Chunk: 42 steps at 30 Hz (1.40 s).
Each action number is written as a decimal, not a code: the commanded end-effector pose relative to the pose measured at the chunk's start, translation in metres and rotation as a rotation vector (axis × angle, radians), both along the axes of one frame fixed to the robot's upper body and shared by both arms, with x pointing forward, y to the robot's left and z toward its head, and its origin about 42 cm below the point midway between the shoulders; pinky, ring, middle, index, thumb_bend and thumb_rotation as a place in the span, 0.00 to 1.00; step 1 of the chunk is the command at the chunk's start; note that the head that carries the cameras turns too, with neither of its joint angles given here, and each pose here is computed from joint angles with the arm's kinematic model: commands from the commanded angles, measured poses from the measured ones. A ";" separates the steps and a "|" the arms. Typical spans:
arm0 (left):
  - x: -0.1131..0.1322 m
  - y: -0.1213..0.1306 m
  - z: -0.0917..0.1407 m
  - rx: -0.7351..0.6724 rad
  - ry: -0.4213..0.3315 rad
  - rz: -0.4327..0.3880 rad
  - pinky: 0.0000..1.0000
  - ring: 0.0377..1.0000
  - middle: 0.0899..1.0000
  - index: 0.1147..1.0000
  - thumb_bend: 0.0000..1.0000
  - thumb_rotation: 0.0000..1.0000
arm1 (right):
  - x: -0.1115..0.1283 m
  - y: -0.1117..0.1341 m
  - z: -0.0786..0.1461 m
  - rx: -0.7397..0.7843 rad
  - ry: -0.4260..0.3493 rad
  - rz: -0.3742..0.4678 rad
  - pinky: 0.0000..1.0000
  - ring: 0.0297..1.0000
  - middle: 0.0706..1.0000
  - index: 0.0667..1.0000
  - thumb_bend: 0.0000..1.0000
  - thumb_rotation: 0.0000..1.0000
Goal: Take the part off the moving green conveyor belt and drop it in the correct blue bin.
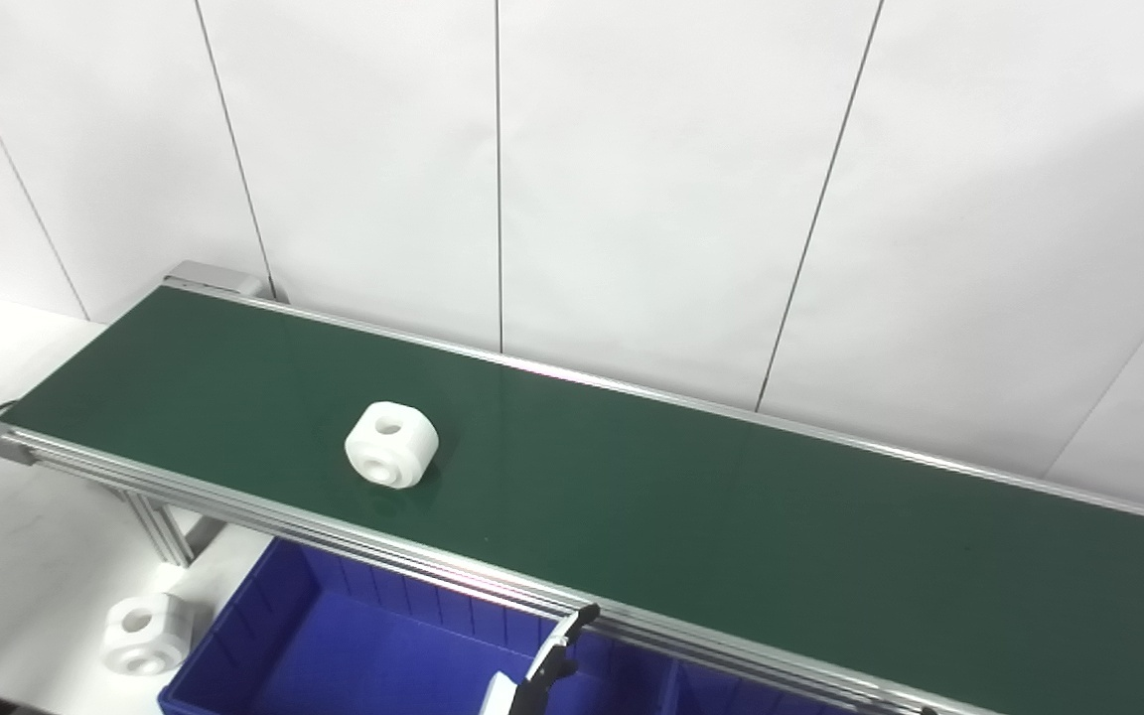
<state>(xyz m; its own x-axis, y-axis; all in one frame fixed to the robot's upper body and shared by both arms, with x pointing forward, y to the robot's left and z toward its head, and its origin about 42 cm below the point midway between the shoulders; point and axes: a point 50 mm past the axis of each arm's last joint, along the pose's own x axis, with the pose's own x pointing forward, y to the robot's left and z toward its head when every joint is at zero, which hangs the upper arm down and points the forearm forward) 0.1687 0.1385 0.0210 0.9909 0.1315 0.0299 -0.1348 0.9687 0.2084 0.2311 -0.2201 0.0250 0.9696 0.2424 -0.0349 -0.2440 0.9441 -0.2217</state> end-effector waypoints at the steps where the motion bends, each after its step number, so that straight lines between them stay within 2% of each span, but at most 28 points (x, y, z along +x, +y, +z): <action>1: 0.010 -0.028 0.011 -0.065 -0.071 -0.019 0.83 0.92 0.94 0.89 0.86 0.80 | 0.006 0.003 0.009 0.024 -0.081 0.015 1.00 1.00 1.00 1.00 0.89 1.00; 8: 0.010 -0.027 0.015 -0.051 -0.089 -0.032 0.84 0.92 0.94 0.89 0.87 0.80 | 0.007 0.003 0.008 0.022 -0.083 0.017 1.00 1.00 1.00 1.00 0.89 1.00; 9: 0.009 -0.026 0.019 -0.029 -0.107 -0.045 0.81 0.91 0.93 0.87 0.93 0.76 | 0.007 0.004 0.009 0.023 -0.083 0.017 1.00 1.00 1.00 1.00 0.89 1.00; 11: 0.006 -0.022 0.041 0.052 -0.204 -0.098 0.77 0.89 0.92 0.88 0.93 0.73 | 0.008 0.005 0.010 0.029 -0.083 0.023 1.00 1.00 1.00 1.00 0.89 1.00; 12: 0.005 -0.020 0.052 0.082 -0.248 -0.117 0.72 0.87 0.90 0.86 0.94 0.64 | 0.008 0.006 0.011 0.031 -0.082 0.025 1.00 1.00 1.00 1.00 0.90 1.00; 13: 0.004 -0.016 0.066 0.118 -0.297 -0.138 0.71 0.86 0.90 0.86 0.94 0.62 | 0.009 0.008 0.011 0.034 -0.080 0.028 1.00 1.00 1.00 1.00 0.90 1.00; 16: 0.011 0.003 0.107 0.285 -0.436 -0.138 0.64 0.80 0.84 0.82 0.98 0.54 | 0.012 0.012 0.014 0.042 -0.079 0.033 1.00 1.00 1.00 1.00 0.90 1.00; 18: 0.018 0.015 0.123 0.385 -0.483 -0.128 0.62 0.76 0.80 0.78 1.00 0.51 | 0.014 0.015 0.016 0.046 -0.078 0.037 1.00 1.00 1.00 1.00 0.89 1.00; 20: 0.034 0.035 0.143 0.560 -0.527 -0.150 0.66 0.77 0.79 0.79 1.00 0.52 | 0.016 0.018 0.019 0.046 -0.086 0.040 1.00 1.00 1.00 1.00 0.89 1.00; 22: 0.056 0.055 0.160 0.718 -0.523 -0.183 0.70 0.78 0.80 0.80 1.00 0.53 | 0.017 0.020 0.021 0.046 -0.094 0.043 1.00 1.00 1.00 1.00 0.90 1.00; 27: 0.107 0.084 0.190 0.964 -0.451 -0.268 0.76 0.80 0.81 0.82 1.00 0.47 | 0.018 0.023 0.022 0.050 -0.097 0.033 1.00 1.00 1.00 1.00 0.92 1.00; 30: 0.132 0.096 0.201 1.064 -0.431 -0.304 0.74 0.79 0.81 0.81 1.00 0.44 | 0.018 0.024 0.024 0.050 -0.100 0.030 1.00 1.00 1.00 1.00 0.92 1.00; 32: 0.149 0.104 0.206 1.119 -0.412 -0.320 0.70 0.75 0.77 0.78 1.00 0.38 | 0.018 0.026 0.025 0.050 -0.104 0.029 1.00 1.00 1.00 1.00 0.91 1.00; 34: 0.167 0.113 0.210 1.185 -0.374 -0.331 0.72 0.76 0.78 0.79 1.00 0.39 | 0.018 0.028 0.026 0.047 -0.107 0.027 1.00 1.00 1.00 1.00 0.91 1.00; 38: 0.194 0.127 0.208 1.256 -0.324 -0.336 0.76 0.79 0.79 0.72 1.00 0.38 | 0.019 0.033 0.029 0.057 -0.116 0.026 1.00 1.00 1.00 1.00 0.87 1.00; 42: 0.224 0.141 0.199 1.319 -0.234 -0.348 0.79 0.82 0.82 0.74 1.00 0.41 | 0.020 0.035 0.031 0.055 -0.122 0.022 1.00 1.00 1.00 1.00 0.89 1.00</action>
